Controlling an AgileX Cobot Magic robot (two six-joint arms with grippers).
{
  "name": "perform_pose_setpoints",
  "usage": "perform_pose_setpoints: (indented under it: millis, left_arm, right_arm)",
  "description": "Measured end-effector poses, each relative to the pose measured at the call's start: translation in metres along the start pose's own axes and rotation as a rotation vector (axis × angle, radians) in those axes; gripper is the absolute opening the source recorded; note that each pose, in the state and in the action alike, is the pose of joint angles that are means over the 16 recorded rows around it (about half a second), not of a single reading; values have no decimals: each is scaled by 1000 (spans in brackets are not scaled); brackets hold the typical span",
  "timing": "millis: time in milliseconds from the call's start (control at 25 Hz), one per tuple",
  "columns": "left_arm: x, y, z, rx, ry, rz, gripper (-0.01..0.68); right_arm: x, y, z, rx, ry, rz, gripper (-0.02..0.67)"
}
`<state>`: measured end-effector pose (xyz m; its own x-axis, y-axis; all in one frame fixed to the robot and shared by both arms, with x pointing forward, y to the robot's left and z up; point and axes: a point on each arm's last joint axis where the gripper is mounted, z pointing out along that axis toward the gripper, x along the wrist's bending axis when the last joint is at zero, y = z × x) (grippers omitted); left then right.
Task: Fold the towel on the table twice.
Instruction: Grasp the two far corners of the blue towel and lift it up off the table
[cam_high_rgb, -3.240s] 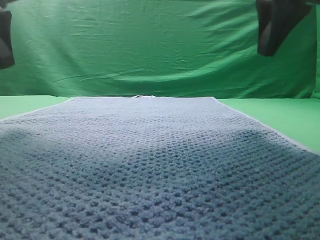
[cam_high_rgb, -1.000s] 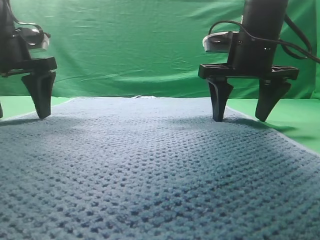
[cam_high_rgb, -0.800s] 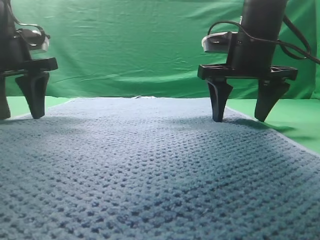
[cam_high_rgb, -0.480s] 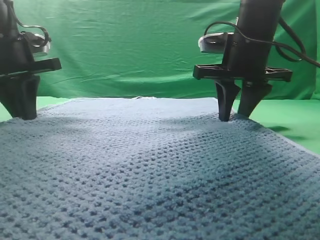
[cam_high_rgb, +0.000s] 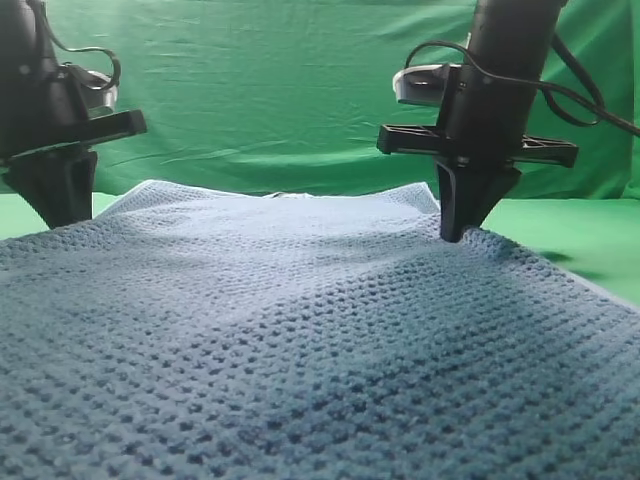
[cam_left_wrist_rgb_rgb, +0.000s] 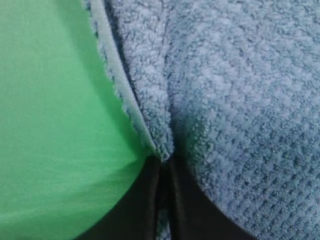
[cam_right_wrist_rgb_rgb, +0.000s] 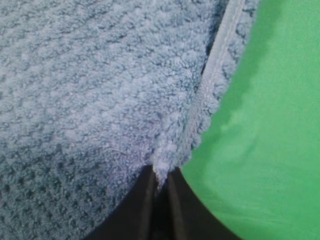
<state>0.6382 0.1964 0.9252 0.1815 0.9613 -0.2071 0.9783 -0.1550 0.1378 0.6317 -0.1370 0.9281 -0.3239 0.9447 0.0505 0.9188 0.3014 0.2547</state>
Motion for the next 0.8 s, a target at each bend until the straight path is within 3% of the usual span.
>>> perform_pose_setpoints:
  millis: [200, 440, 800]
  left_arm:
    - [-7, 7, -20, -15, 22, 18, 0]
    - [-20, 25, -77, -133, 52, 59, 0]
    - [-45, 47, -195, -475, 48, 125, 0]
  right_arm:
    - [1, 9, -15, -21, -3, -8, 0]
    - [4, 36, -60, -130, -12, -29, 0]
    - [5, 87, -172, -496, -27, -60, 0]
